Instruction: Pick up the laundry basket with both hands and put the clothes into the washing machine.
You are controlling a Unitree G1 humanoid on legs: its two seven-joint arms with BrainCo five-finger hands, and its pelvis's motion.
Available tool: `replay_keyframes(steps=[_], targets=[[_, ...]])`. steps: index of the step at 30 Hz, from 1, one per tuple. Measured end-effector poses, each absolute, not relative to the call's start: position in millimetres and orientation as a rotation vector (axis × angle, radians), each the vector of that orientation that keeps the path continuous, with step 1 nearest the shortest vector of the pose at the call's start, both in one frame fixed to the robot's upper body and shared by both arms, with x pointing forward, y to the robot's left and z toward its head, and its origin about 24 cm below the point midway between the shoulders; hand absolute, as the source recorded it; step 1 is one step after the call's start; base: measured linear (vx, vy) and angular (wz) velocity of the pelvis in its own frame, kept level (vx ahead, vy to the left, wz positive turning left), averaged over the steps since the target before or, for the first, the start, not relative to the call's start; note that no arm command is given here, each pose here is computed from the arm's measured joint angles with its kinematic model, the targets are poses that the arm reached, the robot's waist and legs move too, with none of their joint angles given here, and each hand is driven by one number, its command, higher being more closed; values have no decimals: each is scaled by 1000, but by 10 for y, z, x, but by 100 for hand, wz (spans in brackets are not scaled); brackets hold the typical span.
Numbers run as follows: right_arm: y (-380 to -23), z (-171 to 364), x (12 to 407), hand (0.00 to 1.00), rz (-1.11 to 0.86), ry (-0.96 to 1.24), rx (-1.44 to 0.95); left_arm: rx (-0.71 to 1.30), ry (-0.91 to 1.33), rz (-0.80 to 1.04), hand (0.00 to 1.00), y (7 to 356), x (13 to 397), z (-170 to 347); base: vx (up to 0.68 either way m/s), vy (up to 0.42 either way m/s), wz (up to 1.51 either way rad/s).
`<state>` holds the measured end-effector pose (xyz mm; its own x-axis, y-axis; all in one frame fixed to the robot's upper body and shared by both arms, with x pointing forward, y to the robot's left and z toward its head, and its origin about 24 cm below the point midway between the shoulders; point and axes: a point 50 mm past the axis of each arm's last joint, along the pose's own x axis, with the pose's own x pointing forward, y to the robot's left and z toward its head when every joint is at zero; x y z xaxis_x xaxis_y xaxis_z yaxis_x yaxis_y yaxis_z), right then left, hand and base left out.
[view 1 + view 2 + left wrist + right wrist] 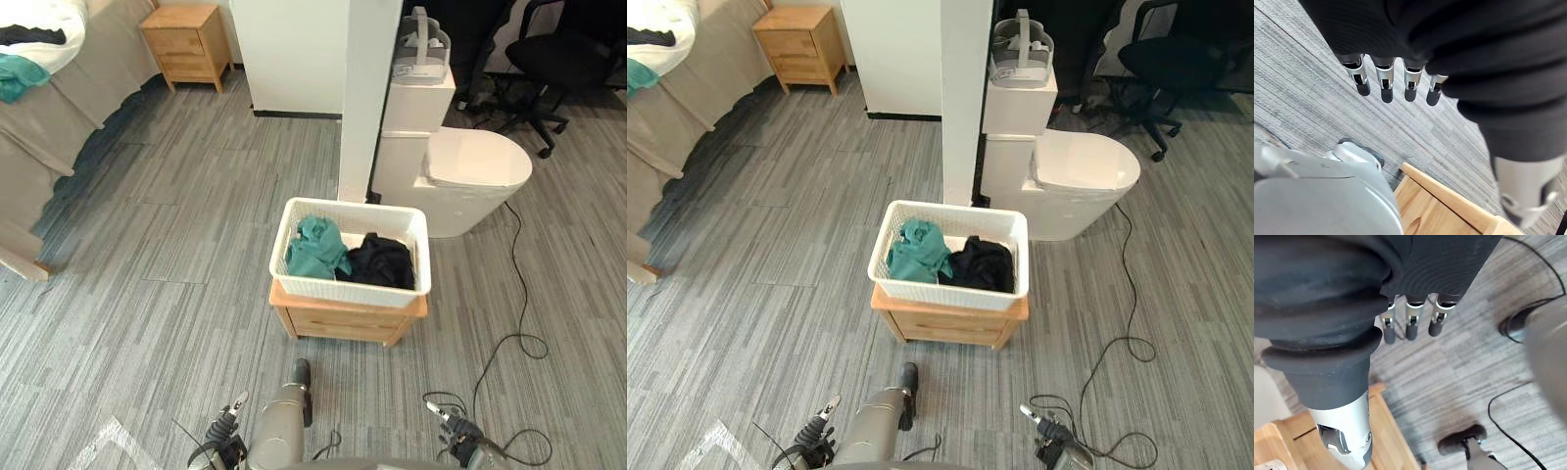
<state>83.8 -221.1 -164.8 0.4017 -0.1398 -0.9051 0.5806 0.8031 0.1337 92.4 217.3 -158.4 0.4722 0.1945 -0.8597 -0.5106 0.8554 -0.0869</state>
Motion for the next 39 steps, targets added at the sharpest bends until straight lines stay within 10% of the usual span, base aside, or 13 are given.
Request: replay_keyframes(steps=[18,29,39], targets=[[-2203,-1715,468,0,-596,1140,577,-434,1062,522,0,2084,633,-1669,308,-97,14],[-2640,-1323,1078,0,-575,788,425,-426,1031,616,0,2303,527,-1627,45,-13,-5],[-2877,-599,1922,0,-448,455,172,-223,484,510,0,2711,1795,-803,-52,9,-14]])
